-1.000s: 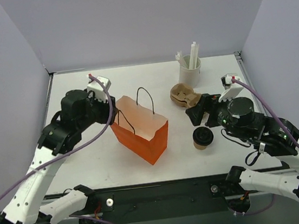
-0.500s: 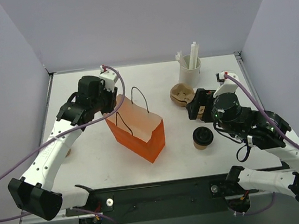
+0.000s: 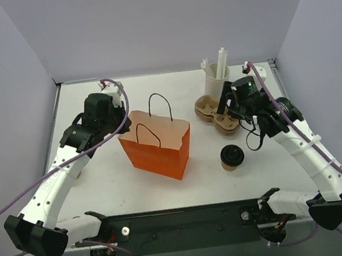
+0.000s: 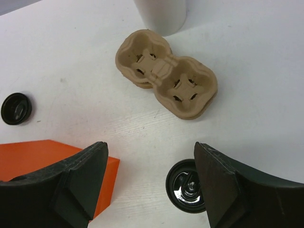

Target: Pack the takeout coffee

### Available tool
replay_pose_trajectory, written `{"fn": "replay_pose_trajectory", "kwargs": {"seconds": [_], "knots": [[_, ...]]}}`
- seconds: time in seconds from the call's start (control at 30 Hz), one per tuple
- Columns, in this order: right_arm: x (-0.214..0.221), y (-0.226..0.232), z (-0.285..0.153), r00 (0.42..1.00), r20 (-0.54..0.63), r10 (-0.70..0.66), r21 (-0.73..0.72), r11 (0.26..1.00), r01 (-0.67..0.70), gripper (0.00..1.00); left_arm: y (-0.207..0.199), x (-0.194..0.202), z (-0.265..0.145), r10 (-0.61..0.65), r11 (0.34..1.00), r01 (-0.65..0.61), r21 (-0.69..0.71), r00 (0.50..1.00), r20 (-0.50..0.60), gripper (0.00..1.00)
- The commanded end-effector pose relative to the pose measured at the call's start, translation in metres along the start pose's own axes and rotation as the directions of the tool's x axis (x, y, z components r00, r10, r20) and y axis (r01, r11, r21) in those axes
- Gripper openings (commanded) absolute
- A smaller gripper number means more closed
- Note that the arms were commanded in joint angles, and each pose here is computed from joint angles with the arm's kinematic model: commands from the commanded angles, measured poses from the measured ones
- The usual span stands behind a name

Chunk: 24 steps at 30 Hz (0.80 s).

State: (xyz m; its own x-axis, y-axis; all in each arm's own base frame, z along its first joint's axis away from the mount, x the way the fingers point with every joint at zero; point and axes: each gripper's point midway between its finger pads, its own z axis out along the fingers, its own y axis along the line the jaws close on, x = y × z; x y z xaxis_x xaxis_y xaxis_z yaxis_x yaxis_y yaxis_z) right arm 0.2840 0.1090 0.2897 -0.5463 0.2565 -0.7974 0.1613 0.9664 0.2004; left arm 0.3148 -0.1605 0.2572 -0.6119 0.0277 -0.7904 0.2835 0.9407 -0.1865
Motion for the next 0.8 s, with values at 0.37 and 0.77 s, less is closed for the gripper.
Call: {"fn": "replay_pose_trajectory", "kwargs": {"seconds": [0.37,0.77], "knots": [[0.008,-0.022,0.067,0.991,-0.135,0.010,0.133,0.991,0.008,0.73,0.006,0.006,-0.015,-0.141,0.983,0.143,-0.117,0.990,0.024,0.12],[0.020,-0.012,0.147,0.973,-0.201,0.116,0.249,0.966,-0.063,0.68,0.008,-0.007,-0.040,-0.068,0.991,0.072,-0.110,0.997,0.039,0.41]]}}
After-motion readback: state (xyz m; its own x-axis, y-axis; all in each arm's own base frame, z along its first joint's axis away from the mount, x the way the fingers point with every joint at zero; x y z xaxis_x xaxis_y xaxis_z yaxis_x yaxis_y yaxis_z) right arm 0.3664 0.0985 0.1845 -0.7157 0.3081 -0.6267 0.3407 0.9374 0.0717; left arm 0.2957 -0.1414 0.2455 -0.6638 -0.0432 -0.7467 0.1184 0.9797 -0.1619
